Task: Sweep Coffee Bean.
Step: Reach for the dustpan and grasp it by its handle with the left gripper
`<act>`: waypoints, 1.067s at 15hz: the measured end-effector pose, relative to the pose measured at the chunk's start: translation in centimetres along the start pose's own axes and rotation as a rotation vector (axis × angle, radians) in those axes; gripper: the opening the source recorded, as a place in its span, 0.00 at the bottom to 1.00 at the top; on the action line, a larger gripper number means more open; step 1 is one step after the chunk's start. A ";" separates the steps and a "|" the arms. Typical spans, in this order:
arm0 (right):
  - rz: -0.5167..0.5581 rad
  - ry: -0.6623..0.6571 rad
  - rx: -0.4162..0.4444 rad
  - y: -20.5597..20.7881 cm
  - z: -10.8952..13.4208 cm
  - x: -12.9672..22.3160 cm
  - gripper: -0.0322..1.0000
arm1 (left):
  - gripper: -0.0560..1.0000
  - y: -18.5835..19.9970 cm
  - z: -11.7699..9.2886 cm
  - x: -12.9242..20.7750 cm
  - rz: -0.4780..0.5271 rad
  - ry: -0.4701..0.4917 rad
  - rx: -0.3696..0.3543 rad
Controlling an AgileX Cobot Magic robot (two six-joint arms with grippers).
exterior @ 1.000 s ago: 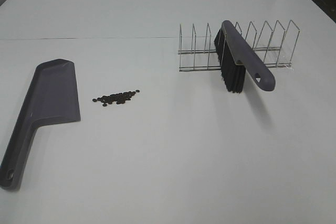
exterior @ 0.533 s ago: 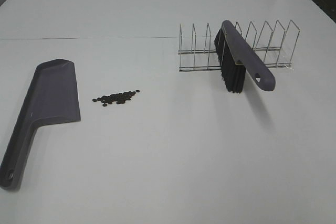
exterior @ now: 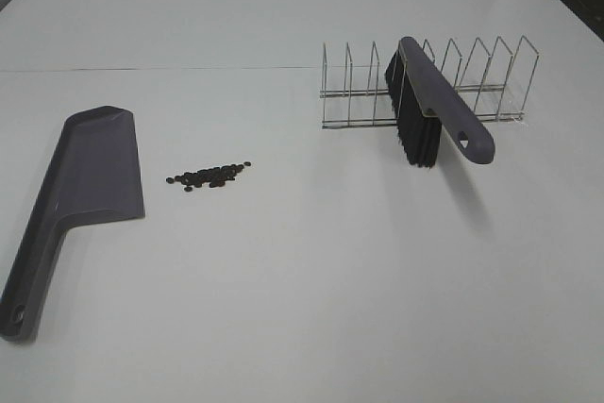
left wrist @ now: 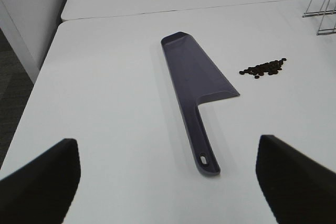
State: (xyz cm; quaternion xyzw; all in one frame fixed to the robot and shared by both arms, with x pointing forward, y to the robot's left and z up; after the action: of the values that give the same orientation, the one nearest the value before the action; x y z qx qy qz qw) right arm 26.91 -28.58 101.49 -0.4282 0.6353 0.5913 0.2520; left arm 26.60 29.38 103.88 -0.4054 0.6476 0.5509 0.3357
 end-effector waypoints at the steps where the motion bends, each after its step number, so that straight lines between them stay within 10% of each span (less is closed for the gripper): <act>1: 0.000 0.000 0.000 0.0 0.0 0.0 0.77 | 0.84 0.0 0.0 0.0 0.002 -0.004 0.008; 16: 0.000 0.000 0.000 0.0 0.0 0.0 0.77 | 0.83 -0.1 0.1 0.0 0.017 -0.018 0.025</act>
State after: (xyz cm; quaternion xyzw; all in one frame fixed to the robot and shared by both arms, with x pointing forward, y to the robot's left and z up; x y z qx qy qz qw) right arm 26.91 -28.58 101.49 -0.4282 0.6353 0.5913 0.2520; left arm 26.74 29.46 103.85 -0.3907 0.6546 0.5494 0.3421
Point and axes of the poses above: a point on each arm's last joint axis where the gripper is mounted, y pointing back along that axis away from the gripper, z along the wrist's bending axis when the last joint is at zero, x = y × z, the point moved 4 cm from there along -y, pointing out along that axis toward the gripper, and after that the axes turned 12 degrees about y, right-handed, at the moved point
